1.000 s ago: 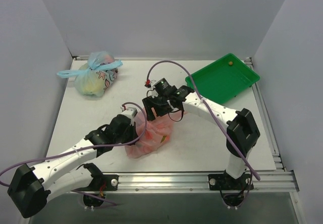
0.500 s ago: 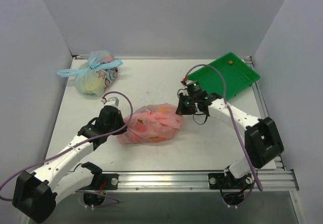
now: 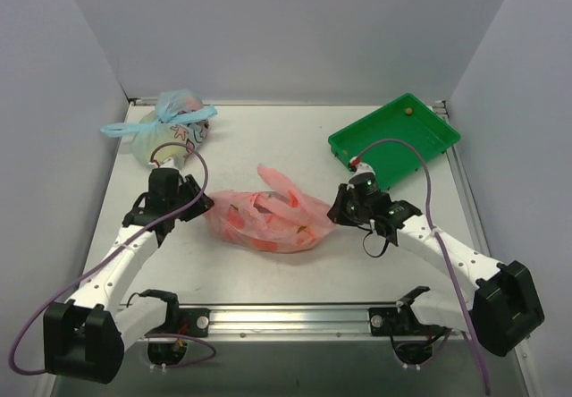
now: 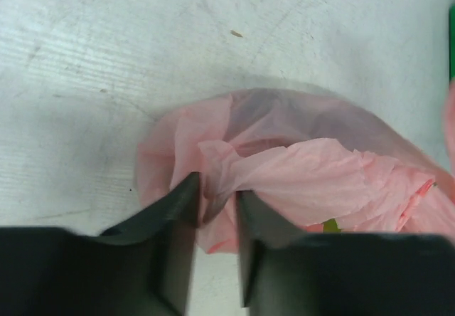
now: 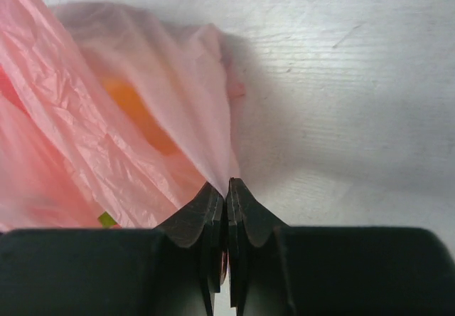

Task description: Untie the knot of the plastic bag and take out the fruit

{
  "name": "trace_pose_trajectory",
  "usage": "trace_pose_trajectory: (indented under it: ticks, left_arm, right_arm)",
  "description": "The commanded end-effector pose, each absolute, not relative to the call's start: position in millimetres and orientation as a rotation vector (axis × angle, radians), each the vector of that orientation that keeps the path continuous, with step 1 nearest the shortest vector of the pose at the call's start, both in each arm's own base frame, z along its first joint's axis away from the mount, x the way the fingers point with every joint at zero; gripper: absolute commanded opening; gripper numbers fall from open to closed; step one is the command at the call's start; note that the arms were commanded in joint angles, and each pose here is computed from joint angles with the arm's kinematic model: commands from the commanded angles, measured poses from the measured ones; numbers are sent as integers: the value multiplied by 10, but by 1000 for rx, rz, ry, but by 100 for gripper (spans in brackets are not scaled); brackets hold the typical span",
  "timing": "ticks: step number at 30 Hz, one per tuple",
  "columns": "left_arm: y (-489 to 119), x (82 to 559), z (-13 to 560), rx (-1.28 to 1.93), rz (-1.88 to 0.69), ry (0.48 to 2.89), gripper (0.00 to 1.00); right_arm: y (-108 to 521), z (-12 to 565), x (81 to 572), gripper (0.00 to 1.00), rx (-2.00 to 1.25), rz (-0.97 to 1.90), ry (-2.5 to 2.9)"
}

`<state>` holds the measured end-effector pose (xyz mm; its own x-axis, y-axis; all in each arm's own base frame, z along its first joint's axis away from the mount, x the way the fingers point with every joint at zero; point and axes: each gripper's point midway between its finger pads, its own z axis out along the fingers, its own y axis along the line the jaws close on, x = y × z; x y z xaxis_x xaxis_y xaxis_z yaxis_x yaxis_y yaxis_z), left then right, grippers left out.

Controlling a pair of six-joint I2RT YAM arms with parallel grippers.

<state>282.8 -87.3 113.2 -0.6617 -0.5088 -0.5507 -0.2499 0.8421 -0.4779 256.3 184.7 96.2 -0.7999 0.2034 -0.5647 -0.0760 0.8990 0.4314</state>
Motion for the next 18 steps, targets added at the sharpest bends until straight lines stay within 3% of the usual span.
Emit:
trace_pose_trajectory:
  ticks: [1, 3, 4, 5, 7, 8, 11, 18]
  left_arm:
    - [-1082, 3041, 1692, -320, -607, 2171, 47]
    - [-1149, 2985, 1825, -236, -633, 2163, 59]
    - [-1164, 2908, 1822, -178, -615, 2187, 70]
    - [-1184, 2848, 1889, -140, -619, 2178, 76]
    - [-1197, 2744, 2024, -62, -601, 2164, 85]
    - [-1271, 2682, 2069, -10, -609, 2160, 94]
    - [-1448, 2554, 2213, 132, -589, 2139, 97]
    - [-1862, 2561, 2161, 390, -442, 2168, 97]
  right_arm:
    - [1999, 1175, 2573, 6, -90, 507, 2364]
    - [2102, 1181, 2462, 18, -189, 480, 2382]
    - [2124, 1193, 2443, 25, -219, 466, 2381]
    - [2164, 1288, 2451, 42, -261, 467, 2361]
    - [2147, 1353, 2420, 55, -312, 413, 2353]
    - [2175, 1505, 2467, 67, -354, 409, 2314]
    - [2223, 1676, 2484, 80, -449, 403, 2289]
    - [2501, 1980, 2813, 84, -559, 423, 2249]
